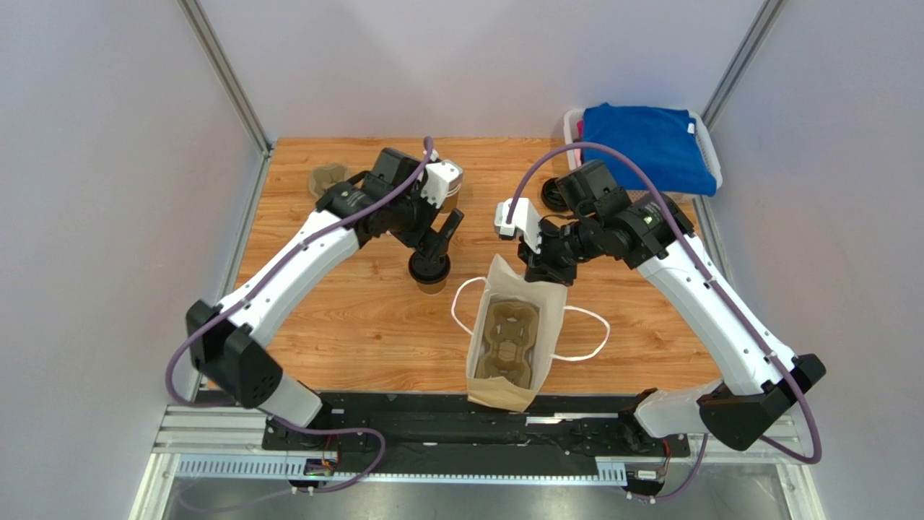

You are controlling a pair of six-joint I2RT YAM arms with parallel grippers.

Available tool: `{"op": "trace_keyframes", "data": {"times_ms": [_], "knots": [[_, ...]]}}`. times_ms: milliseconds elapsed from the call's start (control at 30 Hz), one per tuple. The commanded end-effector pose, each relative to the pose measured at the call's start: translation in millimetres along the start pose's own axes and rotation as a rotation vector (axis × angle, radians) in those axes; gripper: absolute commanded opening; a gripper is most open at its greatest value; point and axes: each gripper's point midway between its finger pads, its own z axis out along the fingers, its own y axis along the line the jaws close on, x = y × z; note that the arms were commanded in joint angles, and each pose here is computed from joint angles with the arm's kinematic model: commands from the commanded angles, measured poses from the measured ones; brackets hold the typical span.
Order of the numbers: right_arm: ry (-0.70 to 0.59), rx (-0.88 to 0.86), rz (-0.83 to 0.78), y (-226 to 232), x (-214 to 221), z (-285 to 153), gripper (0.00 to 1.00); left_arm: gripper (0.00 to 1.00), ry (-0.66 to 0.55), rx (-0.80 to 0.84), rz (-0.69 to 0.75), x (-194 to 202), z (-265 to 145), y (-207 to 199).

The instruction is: Pack the takeout coffee

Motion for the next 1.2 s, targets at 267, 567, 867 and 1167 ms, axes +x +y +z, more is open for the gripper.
{"op": "trace_keyframes", "data": {"times_ms": [267, 567, 867, 1167], "knots": [[-0.025, 0.093, 0.135, -11, 13, -15, 0.00, 0.99, 0.266, -0.034, -0.146, 41, 61, 26], [-0.024, 0.105, 0.146, -17, 14, -17, 0.00, 0.99, 0.279, -0.077, -0.229, 48, 76, 31], [-0.022, 0.104, 0.158, -20, 15, -16, 0.00, 0.99, 0.285, -0.038, -0.245, 51, 80, 24], [-0.022, 0.100, 0.158, -22, 14, -15, 0.00, 0.99, 0.306, -0.018, -0.250, 60, 87, 20]]}}
